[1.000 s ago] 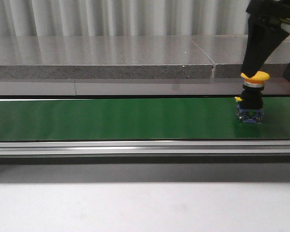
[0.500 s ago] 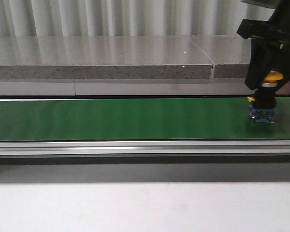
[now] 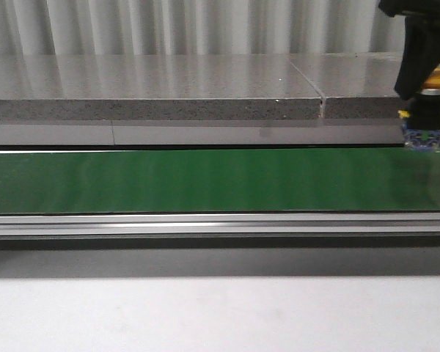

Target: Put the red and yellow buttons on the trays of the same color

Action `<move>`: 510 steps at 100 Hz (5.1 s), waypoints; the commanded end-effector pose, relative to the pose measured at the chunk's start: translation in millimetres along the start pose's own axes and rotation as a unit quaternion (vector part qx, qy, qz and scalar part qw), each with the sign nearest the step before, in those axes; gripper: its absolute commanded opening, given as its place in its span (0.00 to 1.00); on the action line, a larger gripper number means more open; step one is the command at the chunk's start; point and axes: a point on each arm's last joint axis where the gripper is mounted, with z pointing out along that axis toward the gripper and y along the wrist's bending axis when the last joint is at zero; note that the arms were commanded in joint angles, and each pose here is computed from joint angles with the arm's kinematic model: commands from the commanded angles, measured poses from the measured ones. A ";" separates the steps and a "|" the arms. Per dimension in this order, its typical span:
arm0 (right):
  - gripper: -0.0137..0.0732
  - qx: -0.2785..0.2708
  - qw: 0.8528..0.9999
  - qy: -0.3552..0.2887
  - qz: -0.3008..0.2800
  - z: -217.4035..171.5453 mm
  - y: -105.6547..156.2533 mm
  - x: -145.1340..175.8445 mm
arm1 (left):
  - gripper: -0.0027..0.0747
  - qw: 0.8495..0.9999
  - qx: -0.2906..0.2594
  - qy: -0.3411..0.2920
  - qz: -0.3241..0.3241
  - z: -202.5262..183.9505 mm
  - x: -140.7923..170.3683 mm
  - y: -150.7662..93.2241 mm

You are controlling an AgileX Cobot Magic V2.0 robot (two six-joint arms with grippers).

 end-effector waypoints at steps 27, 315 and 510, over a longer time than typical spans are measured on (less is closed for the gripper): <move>0.43 0.057 0.992 -0.072 0.087 -61.2 -42.6 2.3 | 0.01 0.999 0.008 -0.042 -0.005 -4.1 -12.8 -1.8; 0.31 0.206 0.900 -0.133 0.360 -93.6 -200.1 80.2 | 0.01 0.999 0.008 -0.042 -0.005 -4.1 -12.8 -1.8; 0.06 0.092 0.876 -0.473 0.004 -99.7 -30.8 117.2 | 0.01 0.999 0.008 -0.042 -0.005 -4.1 -12.8 -1.8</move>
